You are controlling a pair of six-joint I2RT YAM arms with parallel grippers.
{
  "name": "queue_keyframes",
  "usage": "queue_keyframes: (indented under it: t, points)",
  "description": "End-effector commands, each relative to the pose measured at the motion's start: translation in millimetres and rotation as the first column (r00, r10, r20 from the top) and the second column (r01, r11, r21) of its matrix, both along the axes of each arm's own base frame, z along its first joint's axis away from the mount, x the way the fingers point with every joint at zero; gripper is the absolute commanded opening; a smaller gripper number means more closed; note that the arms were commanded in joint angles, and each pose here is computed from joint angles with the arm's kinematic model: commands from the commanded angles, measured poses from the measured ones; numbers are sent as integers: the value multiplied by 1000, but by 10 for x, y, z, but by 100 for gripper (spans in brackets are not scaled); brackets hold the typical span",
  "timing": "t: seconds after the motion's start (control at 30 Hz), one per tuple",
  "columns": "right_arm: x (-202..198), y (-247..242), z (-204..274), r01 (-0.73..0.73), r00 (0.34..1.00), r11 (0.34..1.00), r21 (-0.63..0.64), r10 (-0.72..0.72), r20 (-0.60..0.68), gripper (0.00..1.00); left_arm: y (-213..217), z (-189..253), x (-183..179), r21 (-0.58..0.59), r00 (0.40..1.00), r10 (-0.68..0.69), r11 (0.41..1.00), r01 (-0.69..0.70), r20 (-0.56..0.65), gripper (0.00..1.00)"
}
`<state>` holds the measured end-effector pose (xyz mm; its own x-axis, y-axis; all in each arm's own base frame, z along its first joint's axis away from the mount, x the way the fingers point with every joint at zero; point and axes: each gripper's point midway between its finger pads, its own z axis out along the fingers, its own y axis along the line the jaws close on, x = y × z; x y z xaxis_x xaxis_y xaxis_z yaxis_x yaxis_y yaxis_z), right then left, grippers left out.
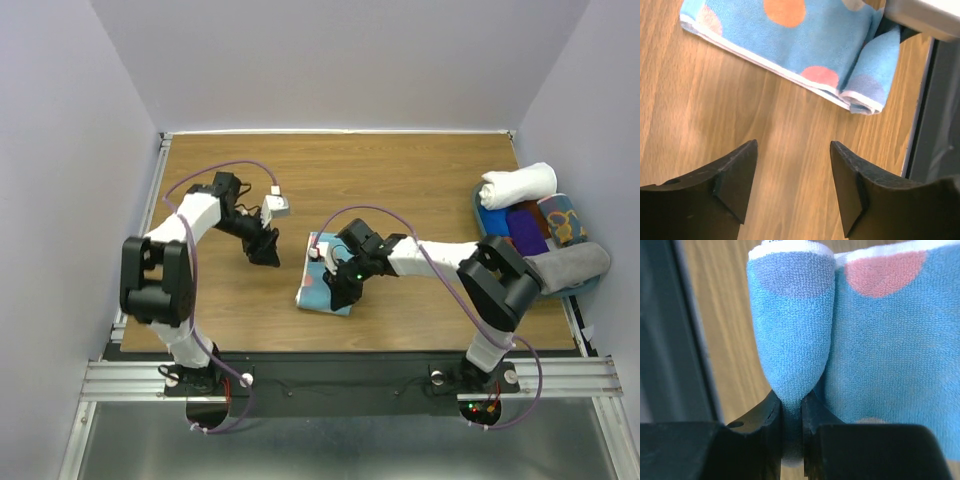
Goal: Roll the towels
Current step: Roll the towel
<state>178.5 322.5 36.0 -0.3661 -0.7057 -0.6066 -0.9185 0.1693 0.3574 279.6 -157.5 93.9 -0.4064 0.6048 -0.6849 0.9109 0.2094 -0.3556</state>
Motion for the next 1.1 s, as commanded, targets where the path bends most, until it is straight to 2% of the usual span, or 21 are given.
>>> queue_keyframes:
  t: [0.0, 0.07, 0.1, 0.13, 0.17, 0.23, 0.3, 0.33, 0.47, 0.63, 0.73, 0.87, 0.93, 0.97, 1.0, 1.07]
  points:
    - [-316, -78, -67, -19, 950, 1000, -18, 13, -313, 1, -61, 231, -56, 0, 972, 35, 999, -36, 232, 73]
    - [-299, -94, -95, -6, 919, 1000, -3, 5, -394, 1, -32, 241, -108, 61, 929, 13, 997, -38, 370, 74]
    - [-272, -85, -41, 0, 913, 1000, 16, 6, -408, 1, -67, 115, -178, 93, 930, -17, 995, -19, 368, 75]
    - [-228, -83, -69, 7, 902, 1000, 20, 3, -431, 1, -201, 225, -239, 101, 880, -80, 994, 37, 468, 75]
    - [-252, -88, -97, -1, 887, 1000, 24, 12, -462, 1, -170, 125, -359, 159, 852, -126, 986, 51, 509, 75]
    - [-216, -67, -112, -2, 877, 1000, 30, 16, -479, 1, -376, 100, -514, 182, 789, -208, 975, 124, 578, 76]
    - [-238, -78, -165, 0, 846, 1000, 26, 14, -532, 1, -380, -10, -632, 227, 751, -245, 965, 130, 613, 77]
    - [-204, -53, -159, -1, 845, 999, 35, 19, -535, 1, -545, 1, -726, 227, 710, -284, 958, 178, 644, 78]
    - [-160, -55, -249, 17, 807, 1000, 22, 0, -590, 3, -658, -248, -889, 308, 635, -363, 930, 201, 682, 78]
    - [-49, -94, -324, 63, 759, 998, 10, -42, -650, 5, -826, -441, -1065, 348, 610, -443, 896, 277, 656, 78]
    - [8, -109, -340, 80, 745, 997, 8, -55, -665, 6, -881, -531, -1097, 366, 603, -463, 886, 286, 650, 75]
    - [35, -108, -315, 80, 747, 997, 6, -56, -663, 8, -878, -679, -1088, 405, 632, -476, 874, 267, 611, 56]
    - [80, -126, -294, 87, 760, 996, -7, -71, -645, 11, -805, -794, -1091, 446, 655, -494, 857, 257, 572, 23]
    - [105, -128, -268, 92, 765, 996, -1, -71, -640, 13, -781, -825, -1105, 458, 657, -505, 849, 263, 560, 23]
    - [142, -148, -269, 100, 773, 995, -14, -87, -628, 16, -749, -850, -1116, 469, 660, -513, 843, 264, 549, 12]
    - [279, -192, -186, 137, 788, 991, -14, -117, -605, 30, -687, -900, -1156, 488, 678, -527, 828, 275, 512, 1]
